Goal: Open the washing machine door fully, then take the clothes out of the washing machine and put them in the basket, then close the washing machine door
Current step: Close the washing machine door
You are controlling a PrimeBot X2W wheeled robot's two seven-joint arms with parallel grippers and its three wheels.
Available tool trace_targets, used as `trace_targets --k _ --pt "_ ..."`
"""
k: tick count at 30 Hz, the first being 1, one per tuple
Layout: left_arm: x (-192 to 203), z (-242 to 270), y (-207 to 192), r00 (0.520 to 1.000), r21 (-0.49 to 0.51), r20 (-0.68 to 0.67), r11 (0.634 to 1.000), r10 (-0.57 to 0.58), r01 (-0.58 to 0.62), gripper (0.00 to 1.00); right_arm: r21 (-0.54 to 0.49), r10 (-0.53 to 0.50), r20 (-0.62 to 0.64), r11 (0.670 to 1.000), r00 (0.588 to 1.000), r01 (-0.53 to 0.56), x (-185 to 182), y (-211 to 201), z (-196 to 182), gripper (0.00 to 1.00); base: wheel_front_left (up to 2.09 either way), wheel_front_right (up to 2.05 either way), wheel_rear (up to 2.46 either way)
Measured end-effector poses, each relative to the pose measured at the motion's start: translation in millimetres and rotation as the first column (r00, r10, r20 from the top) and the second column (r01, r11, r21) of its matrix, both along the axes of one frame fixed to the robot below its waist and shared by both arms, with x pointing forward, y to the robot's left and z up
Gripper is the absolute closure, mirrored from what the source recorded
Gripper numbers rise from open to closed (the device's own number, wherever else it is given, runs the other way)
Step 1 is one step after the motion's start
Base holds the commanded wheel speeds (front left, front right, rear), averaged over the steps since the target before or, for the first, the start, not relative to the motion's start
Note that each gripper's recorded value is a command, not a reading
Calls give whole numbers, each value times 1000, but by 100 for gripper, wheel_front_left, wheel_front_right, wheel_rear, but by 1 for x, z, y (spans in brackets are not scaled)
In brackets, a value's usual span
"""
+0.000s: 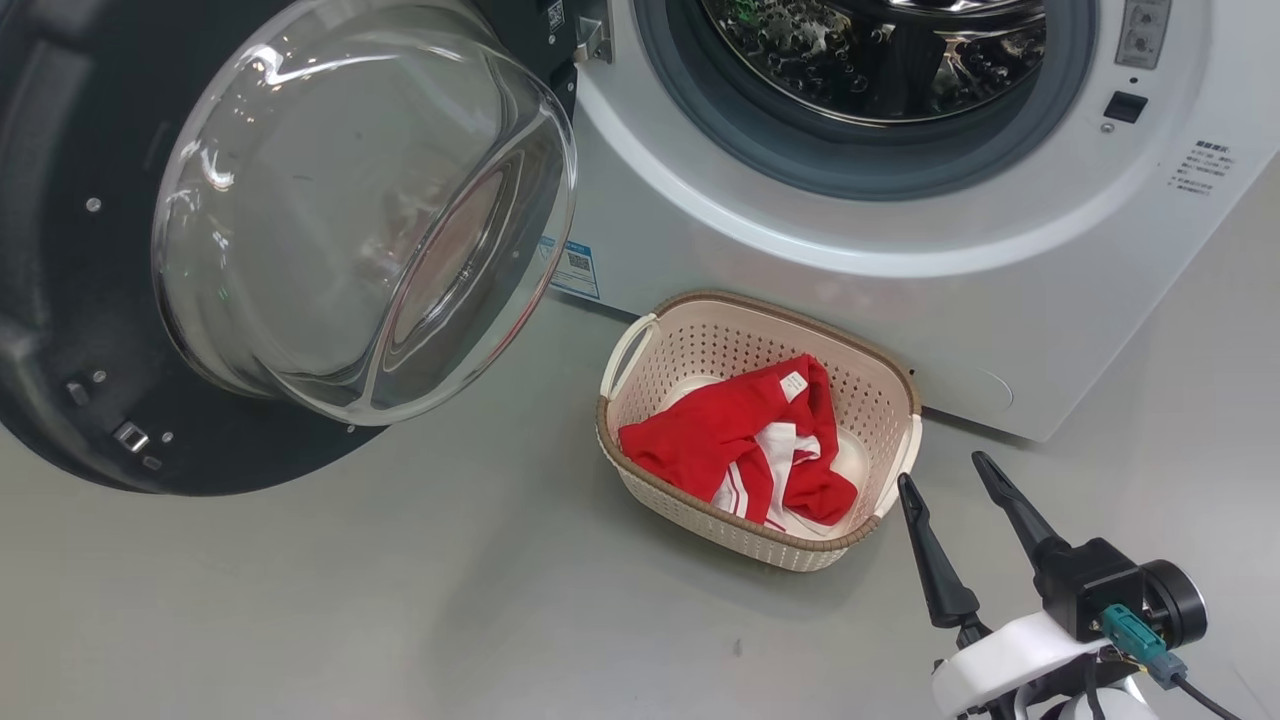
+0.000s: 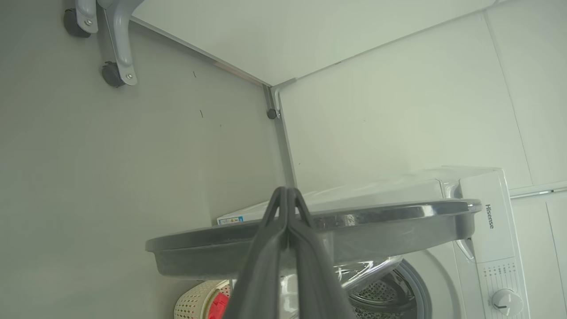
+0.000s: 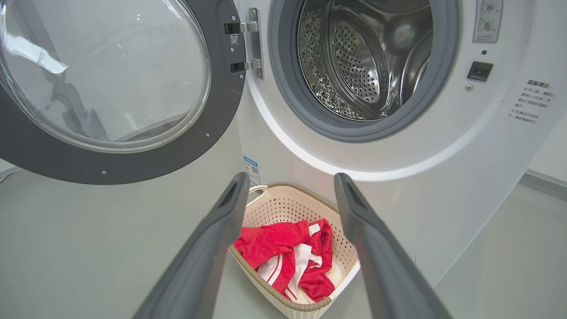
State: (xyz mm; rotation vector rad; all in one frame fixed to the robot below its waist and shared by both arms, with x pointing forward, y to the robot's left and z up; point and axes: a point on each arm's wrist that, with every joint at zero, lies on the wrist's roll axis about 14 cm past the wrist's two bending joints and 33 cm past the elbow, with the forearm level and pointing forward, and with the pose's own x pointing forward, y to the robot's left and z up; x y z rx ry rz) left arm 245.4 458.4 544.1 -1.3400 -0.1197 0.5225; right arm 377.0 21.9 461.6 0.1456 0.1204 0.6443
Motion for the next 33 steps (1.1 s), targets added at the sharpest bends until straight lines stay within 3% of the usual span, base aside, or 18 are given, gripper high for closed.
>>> trace_targets --k 19,33 --pt "49 -20 -16 992 -88 -45 990 -118 114 100 -16 -22 -21 1000 1000 22 12 -10 -8 0 0 0 0" --pt "60 -27 -33 975 -161 -23 963 -223 216 100 -10 -18 -19 1000 1000 18 18 -7 -7 0 0 0 0"
